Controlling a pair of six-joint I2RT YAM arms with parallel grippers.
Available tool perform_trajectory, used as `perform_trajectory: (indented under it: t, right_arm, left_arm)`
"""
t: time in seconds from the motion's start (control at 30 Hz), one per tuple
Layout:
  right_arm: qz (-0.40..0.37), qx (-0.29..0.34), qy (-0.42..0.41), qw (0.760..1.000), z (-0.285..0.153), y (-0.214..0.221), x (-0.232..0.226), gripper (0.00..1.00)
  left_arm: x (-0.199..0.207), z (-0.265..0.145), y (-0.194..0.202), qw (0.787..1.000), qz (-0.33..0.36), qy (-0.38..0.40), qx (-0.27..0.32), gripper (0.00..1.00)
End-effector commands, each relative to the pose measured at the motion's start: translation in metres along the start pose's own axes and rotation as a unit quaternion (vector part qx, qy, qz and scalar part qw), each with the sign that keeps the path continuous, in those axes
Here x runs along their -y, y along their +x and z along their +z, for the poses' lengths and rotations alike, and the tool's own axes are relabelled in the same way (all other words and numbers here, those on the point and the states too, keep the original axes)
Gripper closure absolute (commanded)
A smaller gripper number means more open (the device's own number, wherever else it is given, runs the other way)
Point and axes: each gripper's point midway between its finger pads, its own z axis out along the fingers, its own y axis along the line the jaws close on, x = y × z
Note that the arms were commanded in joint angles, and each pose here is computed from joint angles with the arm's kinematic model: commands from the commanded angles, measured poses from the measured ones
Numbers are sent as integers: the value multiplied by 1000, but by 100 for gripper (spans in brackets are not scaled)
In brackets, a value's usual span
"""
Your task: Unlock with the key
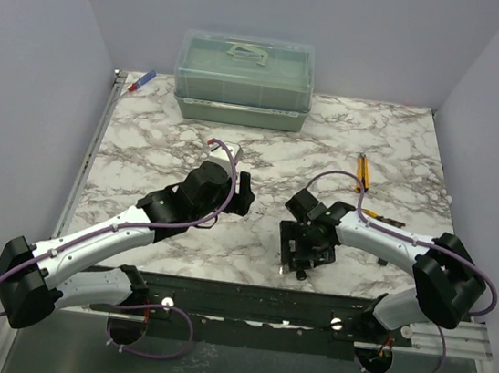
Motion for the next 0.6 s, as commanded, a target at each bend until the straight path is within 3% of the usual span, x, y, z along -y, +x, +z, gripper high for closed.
perform_trajectory:
  t: [0.0,0.27,0.57]
  right_arm:
    - [-11,10,43,999,0,-6,6,4]
    - [-18,31,73,997,0,-15,4,24]
    - [-38,19,100,994,9,-7,2,27]
  left_arm:
    - [0,-4,-2,1000,-7,4,2,30]
    - [-1,-3,-2,1000,-7,2,3,31]
    - [-1,-3,-2,1000,-7,1,4,31]
